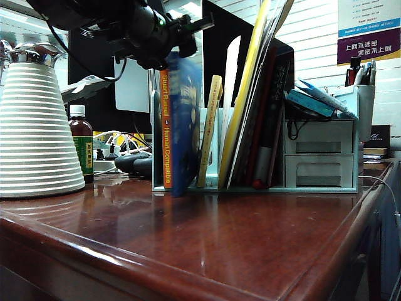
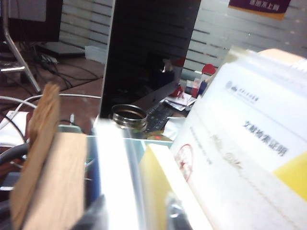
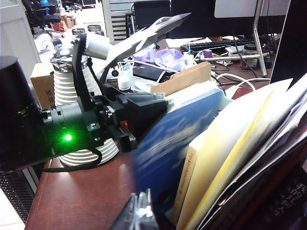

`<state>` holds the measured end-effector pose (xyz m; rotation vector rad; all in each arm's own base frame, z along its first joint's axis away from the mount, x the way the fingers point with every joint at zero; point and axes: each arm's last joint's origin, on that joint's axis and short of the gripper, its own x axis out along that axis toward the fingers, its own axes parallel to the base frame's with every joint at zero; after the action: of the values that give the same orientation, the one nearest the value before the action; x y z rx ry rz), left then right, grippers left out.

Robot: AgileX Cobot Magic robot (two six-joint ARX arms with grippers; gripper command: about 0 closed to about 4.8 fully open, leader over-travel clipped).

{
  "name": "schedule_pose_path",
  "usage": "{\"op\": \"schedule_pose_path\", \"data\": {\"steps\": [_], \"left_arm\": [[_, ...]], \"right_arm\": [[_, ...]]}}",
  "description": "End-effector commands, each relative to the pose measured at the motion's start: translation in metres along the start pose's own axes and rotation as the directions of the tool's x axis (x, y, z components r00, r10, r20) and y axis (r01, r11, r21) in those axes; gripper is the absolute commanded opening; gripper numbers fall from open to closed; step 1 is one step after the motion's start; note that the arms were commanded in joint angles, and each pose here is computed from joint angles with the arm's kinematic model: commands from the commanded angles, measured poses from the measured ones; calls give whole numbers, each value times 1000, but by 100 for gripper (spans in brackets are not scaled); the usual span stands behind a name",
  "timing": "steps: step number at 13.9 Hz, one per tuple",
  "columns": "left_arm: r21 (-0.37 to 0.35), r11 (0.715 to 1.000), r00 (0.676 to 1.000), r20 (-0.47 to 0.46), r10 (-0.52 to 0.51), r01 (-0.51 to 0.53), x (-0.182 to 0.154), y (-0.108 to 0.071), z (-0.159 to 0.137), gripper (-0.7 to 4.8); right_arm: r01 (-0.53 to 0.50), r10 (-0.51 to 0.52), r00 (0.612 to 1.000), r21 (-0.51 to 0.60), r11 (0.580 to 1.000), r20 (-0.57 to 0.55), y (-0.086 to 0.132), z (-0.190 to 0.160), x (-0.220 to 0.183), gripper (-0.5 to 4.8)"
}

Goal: Pick up the blue book and put it on the bookshelf.

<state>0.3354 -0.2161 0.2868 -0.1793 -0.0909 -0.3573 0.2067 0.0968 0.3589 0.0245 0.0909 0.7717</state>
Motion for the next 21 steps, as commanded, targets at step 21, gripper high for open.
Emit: {"op": "schedule_pose_path", "data": {"steps": [21], "left_arm": [[26, 991, 976, -171, 136, -133, -80, -31, 33, 274]], "right_arm": [[-6, 6, 999, -12, 1000, 39, 3, 7, -6, -1]]}}
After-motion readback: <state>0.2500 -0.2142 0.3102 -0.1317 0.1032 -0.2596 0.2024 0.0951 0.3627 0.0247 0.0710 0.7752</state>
